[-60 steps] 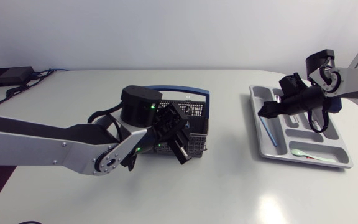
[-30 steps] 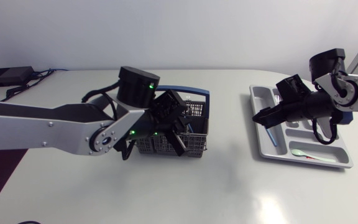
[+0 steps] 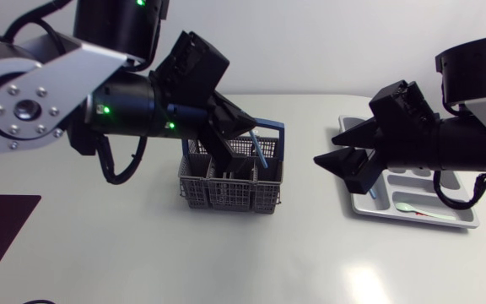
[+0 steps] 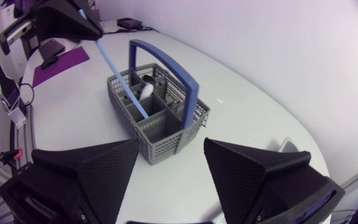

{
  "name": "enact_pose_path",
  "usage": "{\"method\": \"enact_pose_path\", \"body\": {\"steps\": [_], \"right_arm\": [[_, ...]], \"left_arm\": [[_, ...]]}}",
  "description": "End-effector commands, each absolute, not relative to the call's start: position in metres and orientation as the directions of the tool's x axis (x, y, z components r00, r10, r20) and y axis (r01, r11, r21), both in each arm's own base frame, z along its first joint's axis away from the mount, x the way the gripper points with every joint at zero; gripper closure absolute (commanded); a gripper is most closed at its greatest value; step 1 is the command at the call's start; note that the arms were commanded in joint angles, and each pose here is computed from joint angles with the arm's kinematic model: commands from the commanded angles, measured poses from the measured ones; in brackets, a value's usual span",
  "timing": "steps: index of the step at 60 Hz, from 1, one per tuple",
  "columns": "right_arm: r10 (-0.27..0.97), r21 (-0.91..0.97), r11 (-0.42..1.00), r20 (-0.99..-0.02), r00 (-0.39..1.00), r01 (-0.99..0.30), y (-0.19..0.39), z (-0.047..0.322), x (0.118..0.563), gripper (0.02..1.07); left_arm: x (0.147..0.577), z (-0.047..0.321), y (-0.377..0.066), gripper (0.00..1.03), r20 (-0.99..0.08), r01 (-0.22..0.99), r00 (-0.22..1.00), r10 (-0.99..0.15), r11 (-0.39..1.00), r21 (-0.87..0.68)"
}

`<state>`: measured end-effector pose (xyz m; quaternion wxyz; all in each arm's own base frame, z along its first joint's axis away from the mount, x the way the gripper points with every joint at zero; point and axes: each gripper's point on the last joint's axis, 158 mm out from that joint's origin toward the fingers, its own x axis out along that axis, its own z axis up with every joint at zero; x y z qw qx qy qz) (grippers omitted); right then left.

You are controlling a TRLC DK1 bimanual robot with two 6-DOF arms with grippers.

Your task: Unload the cutlery basket into the drawer organizer.

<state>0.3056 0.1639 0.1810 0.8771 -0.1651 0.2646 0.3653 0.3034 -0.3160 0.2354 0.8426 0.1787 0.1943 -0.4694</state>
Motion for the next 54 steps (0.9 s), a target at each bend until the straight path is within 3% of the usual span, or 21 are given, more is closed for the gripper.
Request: {"method": "enact_pose_path", "body": {"steps": [1,19,29,44,54], "right_arm": [[0.593,-0.085,0.625,-0.595,0.543,-0.776,0.182,0.179,0.287,0.31],[0.668,-0.073,0.525,-0.581,0.464,-0.848,0.234,0.187,0.263,0.32],[0.678,-0.069,0.504,-0.586,0.444,-0.861,0.248,0.178,0.265,0.5],[0.683,-0.079,0.509,-0.57,0.457,-0.857,0.252,0.176,0.271,0.88],[0.688,-0.063,0.494,-0.582,0.434,-0.867,0.254,0.169,0.267,0.94]], "left_arm": [[0.295,0.254,-0.32,1.0,-0.483,0.87,0.448,-0.752,0.491,0.042],[0.274,0.246,-0.328,1.0,-0.521,0.889,0.284,-0.805,0.425,-0.172],[0.271,0.238,-0.333,1.0,-0.528,0.89,0.243,-0.814,0.404,-0.212],[0.276,0.238,-0.332,1.0,-0.52,0.881,0.213,-0.827,0.392,-0.263],[0.278,0.238,-0.331,1.0,-0.521,0.877,0.207,-0.828,0.393,-0.276]]}}
